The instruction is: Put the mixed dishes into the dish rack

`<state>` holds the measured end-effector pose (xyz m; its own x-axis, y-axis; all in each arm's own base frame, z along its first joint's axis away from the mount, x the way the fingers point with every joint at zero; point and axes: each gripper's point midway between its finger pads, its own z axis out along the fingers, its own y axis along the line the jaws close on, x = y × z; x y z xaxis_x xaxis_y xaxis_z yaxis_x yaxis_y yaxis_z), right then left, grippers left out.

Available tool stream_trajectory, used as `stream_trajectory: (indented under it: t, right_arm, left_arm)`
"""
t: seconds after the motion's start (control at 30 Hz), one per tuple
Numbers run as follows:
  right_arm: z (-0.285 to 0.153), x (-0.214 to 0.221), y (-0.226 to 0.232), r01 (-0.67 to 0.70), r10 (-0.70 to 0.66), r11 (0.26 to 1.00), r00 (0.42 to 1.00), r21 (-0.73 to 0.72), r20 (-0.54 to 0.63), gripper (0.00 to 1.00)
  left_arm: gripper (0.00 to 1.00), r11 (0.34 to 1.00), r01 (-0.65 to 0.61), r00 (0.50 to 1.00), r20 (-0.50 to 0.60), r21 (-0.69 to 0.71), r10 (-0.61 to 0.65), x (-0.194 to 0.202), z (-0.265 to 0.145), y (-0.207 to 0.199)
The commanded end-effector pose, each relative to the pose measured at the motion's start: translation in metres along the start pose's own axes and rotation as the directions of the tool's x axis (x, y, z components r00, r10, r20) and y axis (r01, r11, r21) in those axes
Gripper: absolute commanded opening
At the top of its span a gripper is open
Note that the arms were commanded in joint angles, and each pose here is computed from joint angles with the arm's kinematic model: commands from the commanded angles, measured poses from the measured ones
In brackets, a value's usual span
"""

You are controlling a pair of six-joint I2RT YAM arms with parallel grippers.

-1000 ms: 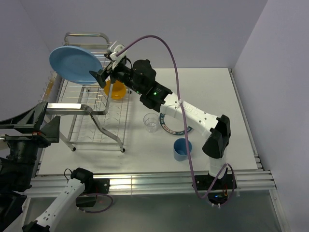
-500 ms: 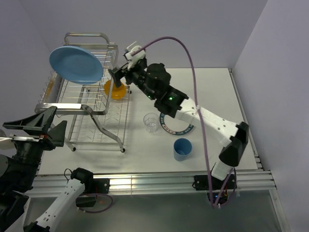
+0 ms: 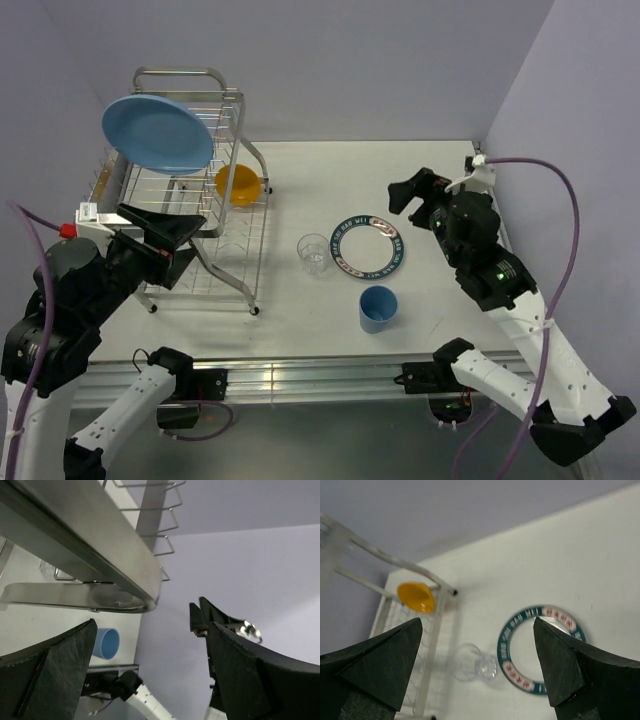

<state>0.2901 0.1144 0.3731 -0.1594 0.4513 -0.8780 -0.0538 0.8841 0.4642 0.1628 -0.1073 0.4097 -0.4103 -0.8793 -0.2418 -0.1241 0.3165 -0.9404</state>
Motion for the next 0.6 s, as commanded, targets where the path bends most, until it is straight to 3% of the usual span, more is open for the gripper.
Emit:
stream_trajectory:
  t: [0.0, 0.1, 0.13, 0.23, 0.3, 0.5, 0.57]
  right_arm:
    - [0.004, 0.083, -0.040, -0.141, 0.166, 0.983, 0.952, 0.113, -0.258, 1.00]
    - [0.016, 0.120, -0.068, -0.271, 0.319, 0.944, 0.894, 0.187, -0.315, 0.97]
    - [0.014, 0.147, -0.071, -0.325, 0.376, 0.926, 0.843, 0.194, -0.384, 0.96]
    - [0.019, 0.174, -0.082, -0.422, 0.475, 0.880, 0.786, 0.218, -0.396, 0.87]
    - [0.018, 0.193, -0.091, -0.449, 0.511, 0.860, 0.764, 0.244, -0.394, 0.80]
    - [0.020, 0.230, -0.110, -0.542, 0.626, 0.780, 0.696, 0.313, -0.352, 0.71]
    - [0.022, 0.236, -0.120, -0.529, 0.628, 0.775, 0.706, 0.345, -0.327, 0.70]
  left_arm:
    - [0.99, 0.997, -0.070, 0.991, -0.117, 0.024, 0.072, 0.021, -0.001, 0.002]
    - [0.99, 0.995, -0.096, 0.982, -0.165, 0.013, 0.097, 0.028, -0.001, 0.003]
    - [0.99, 0.993, -0.118, 0.978, -0.174, 0.015, 0.119, 0.029, -0.001, 0.003]
    - [0.99, 0.986, -0.169, 0.966, -0.196, 0.006, 0.167, 0.031, -0.004, 0.004]
    - [0.99, 0.977, -0.212, 0.956, -0.212, -0.012, 0.205, 0.033, -0.007, 0.013]
    - [0.99, 0.972, -0.235, 0.940, -0.255, 0.001, 0.227, 0.044, -0.004, 0.032]
    - [0.99, 0.974, -0.226, 0.936, -0.273, 0.017, 0.222, 0.049, -0.003, 0.033]
